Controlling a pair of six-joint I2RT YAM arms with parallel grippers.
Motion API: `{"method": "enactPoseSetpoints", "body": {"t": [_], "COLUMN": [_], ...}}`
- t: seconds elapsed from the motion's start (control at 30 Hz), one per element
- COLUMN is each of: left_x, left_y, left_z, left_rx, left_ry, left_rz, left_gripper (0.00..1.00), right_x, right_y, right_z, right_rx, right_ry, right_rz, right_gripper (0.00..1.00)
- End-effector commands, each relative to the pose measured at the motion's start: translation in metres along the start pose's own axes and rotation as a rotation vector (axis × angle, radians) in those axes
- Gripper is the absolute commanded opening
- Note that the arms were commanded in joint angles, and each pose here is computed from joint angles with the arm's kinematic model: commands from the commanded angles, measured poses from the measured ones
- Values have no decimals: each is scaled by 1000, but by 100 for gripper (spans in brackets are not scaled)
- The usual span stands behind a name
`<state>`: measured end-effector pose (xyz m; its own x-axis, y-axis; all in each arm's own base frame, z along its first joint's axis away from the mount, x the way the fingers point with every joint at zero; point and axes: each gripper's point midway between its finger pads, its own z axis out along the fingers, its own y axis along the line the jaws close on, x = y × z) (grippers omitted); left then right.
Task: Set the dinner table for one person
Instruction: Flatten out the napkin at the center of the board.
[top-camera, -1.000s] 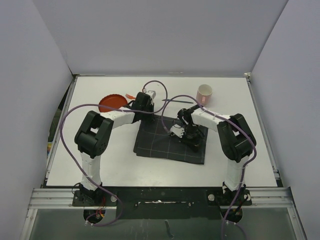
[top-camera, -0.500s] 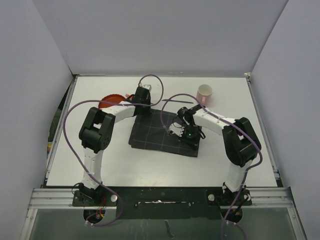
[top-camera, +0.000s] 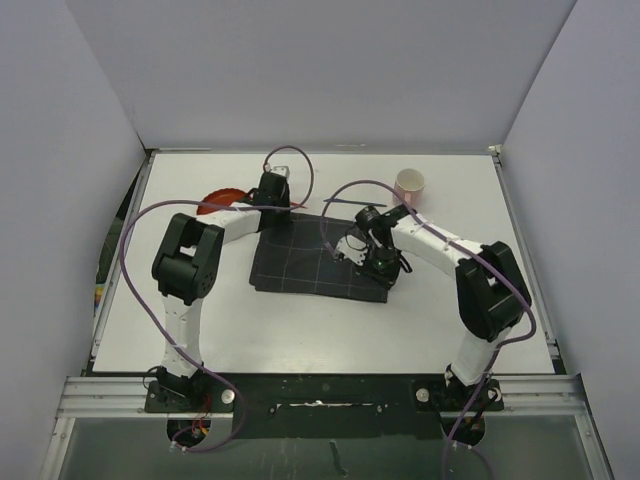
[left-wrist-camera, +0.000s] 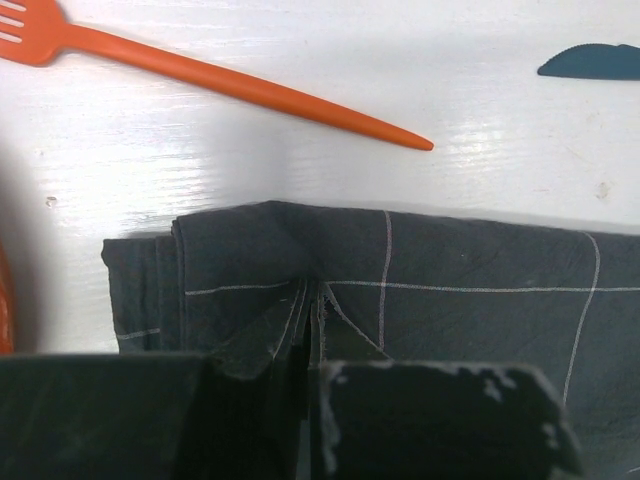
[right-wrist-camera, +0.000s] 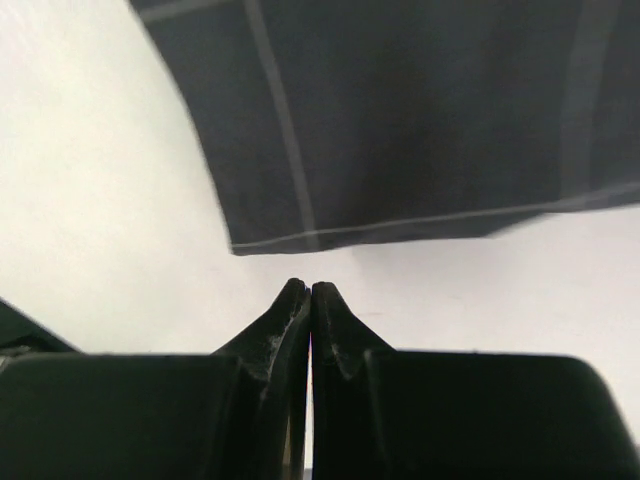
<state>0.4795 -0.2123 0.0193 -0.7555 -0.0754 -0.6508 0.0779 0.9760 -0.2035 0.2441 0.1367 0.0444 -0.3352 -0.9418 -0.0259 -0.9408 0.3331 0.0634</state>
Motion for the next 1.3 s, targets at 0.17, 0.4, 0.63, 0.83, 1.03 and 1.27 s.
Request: {"method": "enactPoseSetpoints", "body": {"t": [0.17,0.4,0.63,0.83,1.03,1.27], "left_x": [34,34,32,30,27,17], "left_y": [-19,-21,-23,-25,-23,-22], "left_z": [-12,-12,-10,-9,-10,-13], "left_rx": [28,23,26,28,21,26], "left_ry": [91,88,80,78,71,52], "left_rz": [23,27,24,23,28,21], "left_gripper": [0,0,0,0,0,0], "right_x": [-76,-73,-73,-49,-10,19], "right_y": [-44,-8,-1,14,29,39], "right_z": [-92,-23,-6,12,38,15], "right_rx": [289,114,75,48,6,-26], "right_ry": [-367,-324,-309,-277,-185,-86], "right_rz": [-74,-108,-139,-136,-137,-185], "right_gripper": [0,0,0,0,0,0]}}
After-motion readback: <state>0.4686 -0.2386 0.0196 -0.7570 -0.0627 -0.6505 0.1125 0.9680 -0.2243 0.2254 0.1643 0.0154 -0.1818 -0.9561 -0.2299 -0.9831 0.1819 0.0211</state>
